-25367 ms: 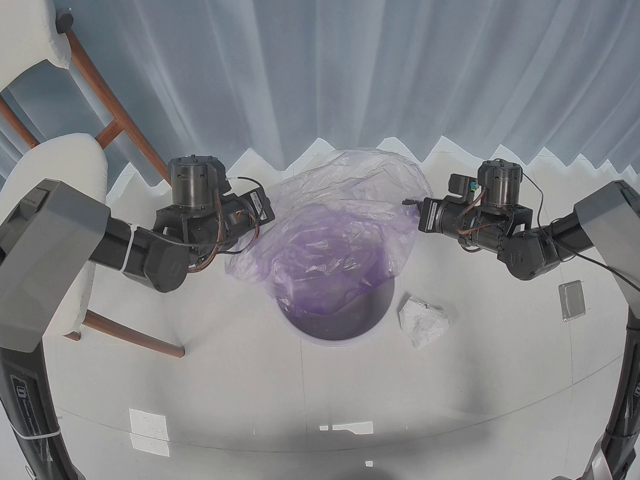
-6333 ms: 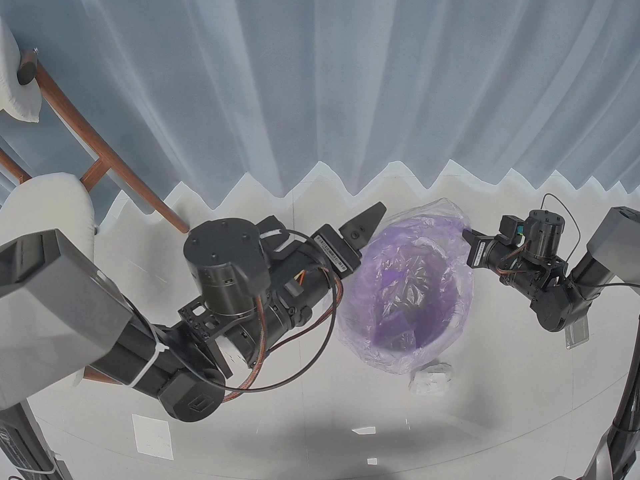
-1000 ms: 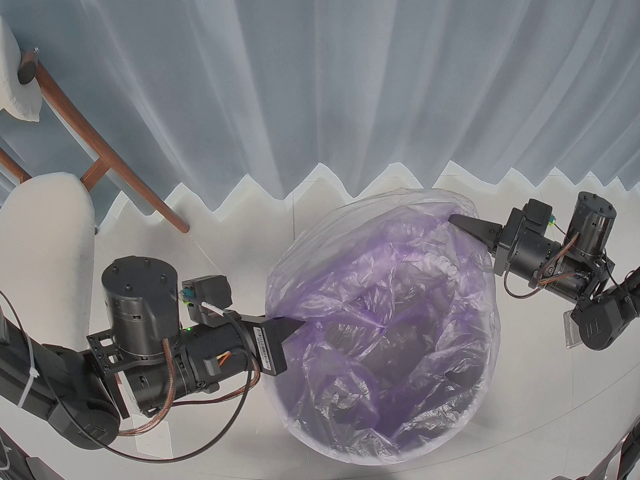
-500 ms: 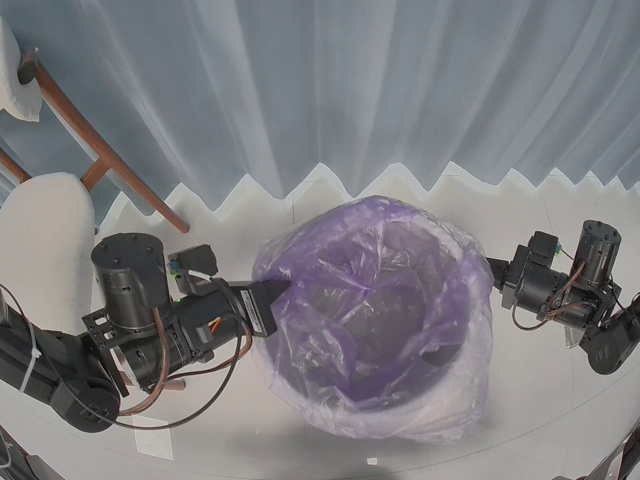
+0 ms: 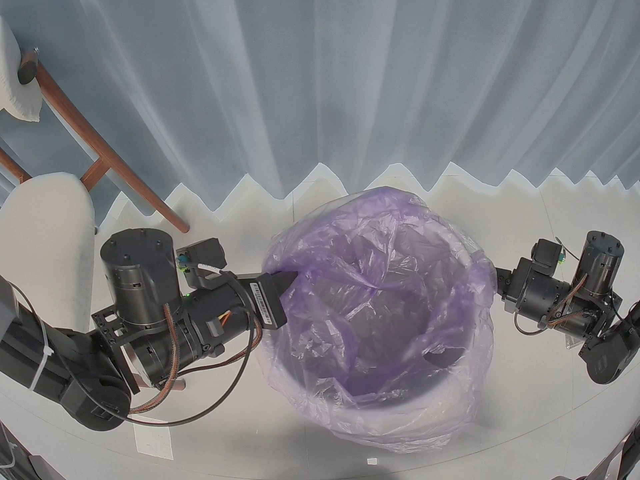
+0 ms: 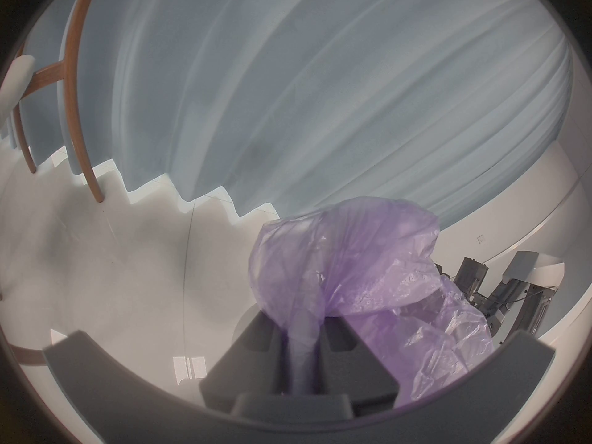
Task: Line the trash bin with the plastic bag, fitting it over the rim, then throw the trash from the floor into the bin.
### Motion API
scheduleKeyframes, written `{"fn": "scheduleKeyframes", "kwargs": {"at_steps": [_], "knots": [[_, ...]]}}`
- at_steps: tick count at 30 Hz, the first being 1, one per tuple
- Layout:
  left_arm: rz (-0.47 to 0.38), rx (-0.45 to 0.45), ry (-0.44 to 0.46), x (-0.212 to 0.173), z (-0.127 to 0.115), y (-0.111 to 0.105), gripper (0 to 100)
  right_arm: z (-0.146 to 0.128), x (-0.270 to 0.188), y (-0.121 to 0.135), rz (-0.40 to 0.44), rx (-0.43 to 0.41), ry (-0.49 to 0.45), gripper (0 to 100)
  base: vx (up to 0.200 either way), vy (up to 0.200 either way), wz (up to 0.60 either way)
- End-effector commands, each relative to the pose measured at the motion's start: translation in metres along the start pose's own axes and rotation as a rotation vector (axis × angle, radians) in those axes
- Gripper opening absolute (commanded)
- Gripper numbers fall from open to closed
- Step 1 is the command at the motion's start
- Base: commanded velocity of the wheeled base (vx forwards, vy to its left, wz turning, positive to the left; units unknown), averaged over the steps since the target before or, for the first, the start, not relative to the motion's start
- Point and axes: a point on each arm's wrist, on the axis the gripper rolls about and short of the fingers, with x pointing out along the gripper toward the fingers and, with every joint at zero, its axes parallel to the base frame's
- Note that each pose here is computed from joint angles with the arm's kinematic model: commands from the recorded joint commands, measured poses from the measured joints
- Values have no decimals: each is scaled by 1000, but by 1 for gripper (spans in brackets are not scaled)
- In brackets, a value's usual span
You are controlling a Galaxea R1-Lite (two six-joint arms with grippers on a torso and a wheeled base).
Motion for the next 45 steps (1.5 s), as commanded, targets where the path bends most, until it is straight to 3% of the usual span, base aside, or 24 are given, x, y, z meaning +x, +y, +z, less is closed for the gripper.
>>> {"fn": "scheduleKeyframes", "kwargs": {"at_steps": [1, 11, 12, 15, 22, 25, 26, 30, 35, 39, 43, 45], "knots": [[-12, 1, 9, 0, -2, -3, 0, -2, 14, -17, -4, -2, -6, 0, 0, 0, 0], [-40, -24, 59, -6, -16, -13, 0, 10, 30, -22, 20, -50, -90, 0, 0, 0, 0], [-40, -24, 59, -6, -16, -13, 0, 10, 29, -22, 17, -46, -86, 100, 0, 0, 0], [-42, -24, 52, -5, -15, -13, 0, 10, 27, -21, 9, -43, -86, 100, 0, 0, 0], [-12, -29, 27, -8, -8, -5, 0, 35, -4, -10, -41, -34, -240, 100, 0, 0, 0], [40, -32, 14, -11, -6, 6, 0, 56, -32, -15, -113, 14, -323, 100, 0, 0, 0], [70, -34, 5, -11, -5, 11, 0, 68, -46, -19, -153, 67, -368, 100, 0, 0, 0], [109, -34, -11, -10, -2, 20, 0, 80, -59, -13, -149, 127, -392, 100, 0, 0, 0], [120, -24, -35, -8, 2, 20, 0, 71, -52, 9, -117, 104, -315, 100, 0, 0, 0], [166, 59, -77, 1, 7, 17, 0, 31, -32, 34, -126, -105, -43, 100, 0, 0, 0], [197, 181, -91, 2, 11, 16, 0, 21, -17, 45, -151, -295, 112, 100, 0, 0, 0], [203, 198, -88, 1, 10, 17, 0, 19, -13, 48, -162, -312, 128, 100, 0, 0, 0]]}}
